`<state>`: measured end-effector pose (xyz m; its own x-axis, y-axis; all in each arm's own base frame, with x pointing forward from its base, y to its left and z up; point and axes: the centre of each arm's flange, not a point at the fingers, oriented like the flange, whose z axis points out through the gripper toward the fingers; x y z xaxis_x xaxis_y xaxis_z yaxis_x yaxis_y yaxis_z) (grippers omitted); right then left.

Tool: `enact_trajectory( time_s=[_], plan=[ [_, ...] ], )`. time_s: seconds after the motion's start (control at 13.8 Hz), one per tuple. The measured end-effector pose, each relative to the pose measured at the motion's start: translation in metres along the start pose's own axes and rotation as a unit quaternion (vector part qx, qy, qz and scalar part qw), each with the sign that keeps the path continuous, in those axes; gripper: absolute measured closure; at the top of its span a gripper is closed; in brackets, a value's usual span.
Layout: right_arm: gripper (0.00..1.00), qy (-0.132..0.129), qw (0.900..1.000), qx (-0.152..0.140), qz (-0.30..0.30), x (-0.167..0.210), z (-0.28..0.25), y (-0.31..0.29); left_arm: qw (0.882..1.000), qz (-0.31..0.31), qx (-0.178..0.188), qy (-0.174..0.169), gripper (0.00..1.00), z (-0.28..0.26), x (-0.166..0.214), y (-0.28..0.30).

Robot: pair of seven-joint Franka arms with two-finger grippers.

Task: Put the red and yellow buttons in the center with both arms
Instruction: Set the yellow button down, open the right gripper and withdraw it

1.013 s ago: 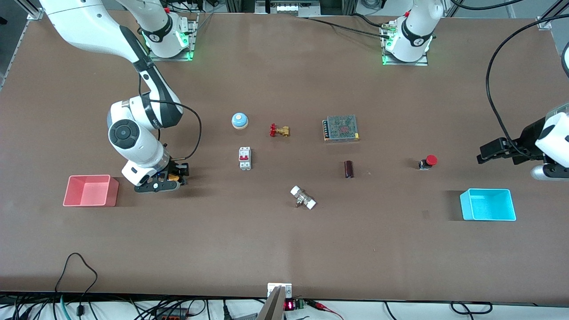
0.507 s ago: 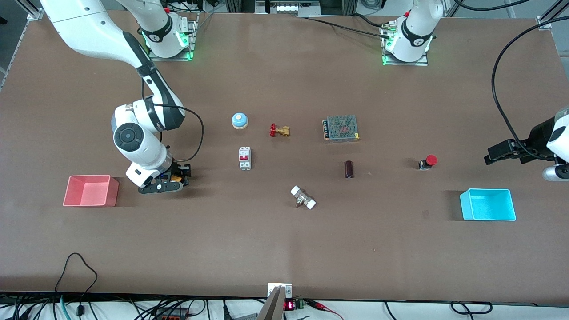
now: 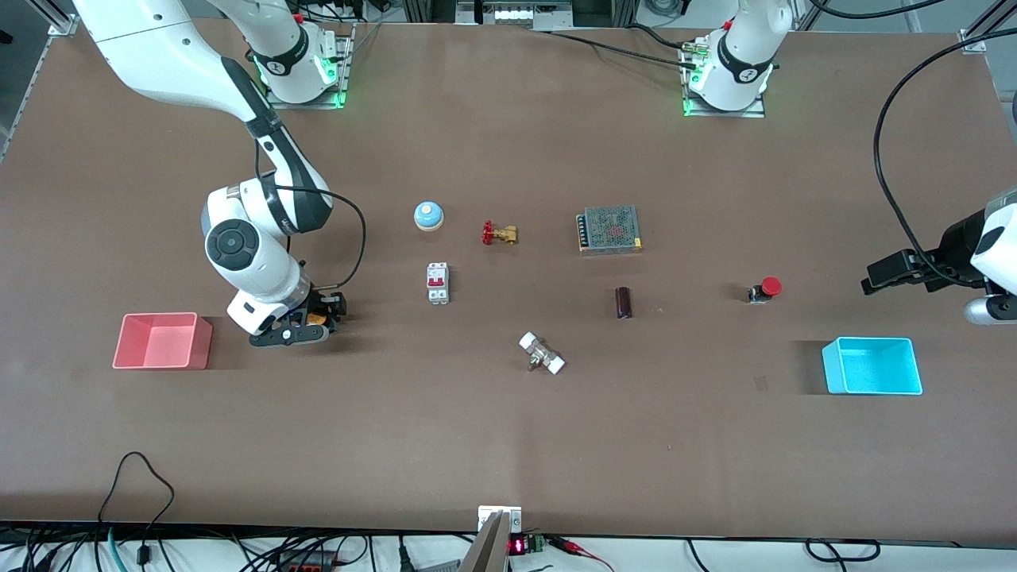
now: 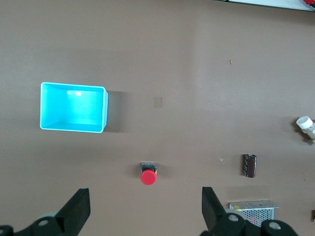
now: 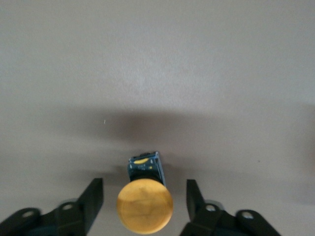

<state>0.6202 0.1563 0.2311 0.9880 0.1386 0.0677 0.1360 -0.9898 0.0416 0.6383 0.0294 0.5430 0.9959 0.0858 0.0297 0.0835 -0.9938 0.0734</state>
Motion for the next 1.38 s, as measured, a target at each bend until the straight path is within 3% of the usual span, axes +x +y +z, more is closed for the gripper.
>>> enact_trajectory(
  time_s=[0.14, 0.36, 0.51, 0.72, 0.94, 1.38],
  plan=[
    [0.0, 0.007, 1.0, -0.004, 0.007, 0.014, -0.035, 0.004, 1.0, 0.0, 0.0, 0.0, 0.0, 0.0, 0.0, 0.0],
    [0.0, -0.014, 0.999, 0.006, 0.029, 0.024, -0.158, 0.017, 1.0, 0.005, 0.0, 0.0, 0.0, 0.001, 0.0, 0.008],
    [0.0, -0.026, 0.999, 0.005, 0.042, 0.012, -0.257, 0.043, 1.0, 0.011, 0.0, -0.001, 0.0, 0.001, -0.001, 0.018],
    [0.0, -0.016, 0.997, 0.004, 0.08, -0.013, -0.347, 0.095, 1.0, 0.01, 0.001, -0.001, 0.0, 0.001, -0.001, 0.018],
    [0.0, -0.024, 0.994, 0.012, 0.108, -0.027, -0.363, 0.132, 1.0, 0.01, 0.002, -0.001, 0.0, 0.001, -0.001, 0.017],
    [0.0, -0.033, 0.994, 0.013, 0.102, -0.026, -0.358, 0.123, 1.0, 0.006, 0.003, 0.001, 0.0, -0.008, -0.003, 0.013]
  ],
)
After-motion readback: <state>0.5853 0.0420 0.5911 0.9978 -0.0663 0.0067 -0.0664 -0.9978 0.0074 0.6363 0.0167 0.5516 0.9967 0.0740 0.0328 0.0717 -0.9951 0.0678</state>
